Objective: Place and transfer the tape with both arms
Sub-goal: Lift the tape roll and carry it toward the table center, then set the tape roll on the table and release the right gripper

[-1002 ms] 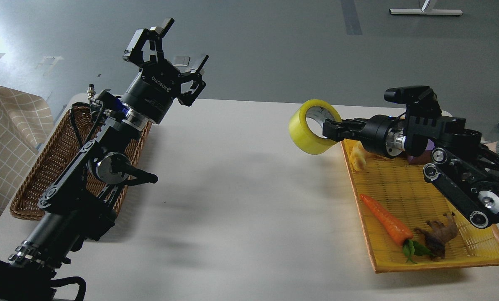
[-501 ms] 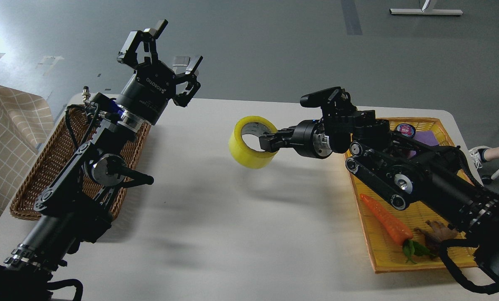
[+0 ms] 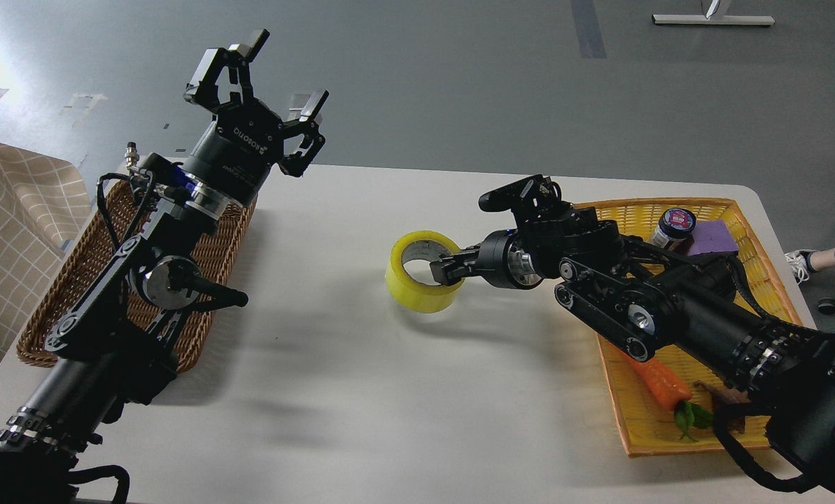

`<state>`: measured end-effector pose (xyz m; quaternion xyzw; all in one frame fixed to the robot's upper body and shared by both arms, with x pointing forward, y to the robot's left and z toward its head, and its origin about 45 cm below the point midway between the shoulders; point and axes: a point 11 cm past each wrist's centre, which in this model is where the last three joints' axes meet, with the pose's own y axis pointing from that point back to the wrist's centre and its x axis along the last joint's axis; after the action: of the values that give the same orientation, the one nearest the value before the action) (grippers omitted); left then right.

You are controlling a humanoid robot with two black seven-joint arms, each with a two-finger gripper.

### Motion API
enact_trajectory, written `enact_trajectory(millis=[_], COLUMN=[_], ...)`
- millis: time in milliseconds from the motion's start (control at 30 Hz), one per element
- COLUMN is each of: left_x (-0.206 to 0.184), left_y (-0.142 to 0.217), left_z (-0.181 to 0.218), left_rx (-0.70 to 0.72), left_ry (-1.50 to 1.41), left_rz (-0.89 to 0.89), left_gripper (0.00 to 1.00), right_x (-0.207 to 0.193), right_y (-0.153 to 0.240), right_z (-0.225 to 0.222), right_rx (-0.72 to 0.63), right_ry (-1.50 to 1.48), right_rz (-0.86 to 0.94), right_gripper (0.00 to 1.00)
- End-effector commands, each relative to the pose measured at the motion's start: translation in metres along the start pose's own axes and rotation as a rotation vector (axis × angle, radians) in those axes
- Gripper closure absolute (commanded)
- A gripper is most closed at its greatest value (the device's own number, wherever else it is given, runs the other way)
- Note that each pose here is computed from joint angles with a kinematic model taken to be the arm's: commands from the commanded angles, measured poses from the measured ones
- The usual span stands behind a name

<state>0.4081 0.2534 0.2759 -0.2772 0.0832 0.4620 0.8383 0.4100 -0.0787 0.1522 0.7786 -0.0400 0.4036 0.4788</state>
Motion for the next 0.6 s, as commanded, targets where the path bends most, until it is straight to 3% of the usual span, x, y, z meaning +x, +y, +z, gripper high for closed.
enact_trajectory(millis=[0,367,568], left_x=[0.002,0.007,0.008], left_y=[0.001,0.006,0.007], left_z=[0.001,0.003,0.004], left_rx=[-0.005,0.001,0.002], left_ry=[0.001,-0.009,-0.013], left_rz=[0.006,0.016,0.017], left_gripper=[0.02,0.02,0.02], right_x=[-0.003,-0.010,-0.010], right_y=[-0.001,-0.002,-0.002], right_z=[0.001,0.013,0.022], right_rx=[-0.003,-0.034,-0.056], right_ry=[-0.002,-0.026,-0.045], right_rz=[-0.005,-0.022,0.006], right_gripper=[0.78,0.68,0.68])
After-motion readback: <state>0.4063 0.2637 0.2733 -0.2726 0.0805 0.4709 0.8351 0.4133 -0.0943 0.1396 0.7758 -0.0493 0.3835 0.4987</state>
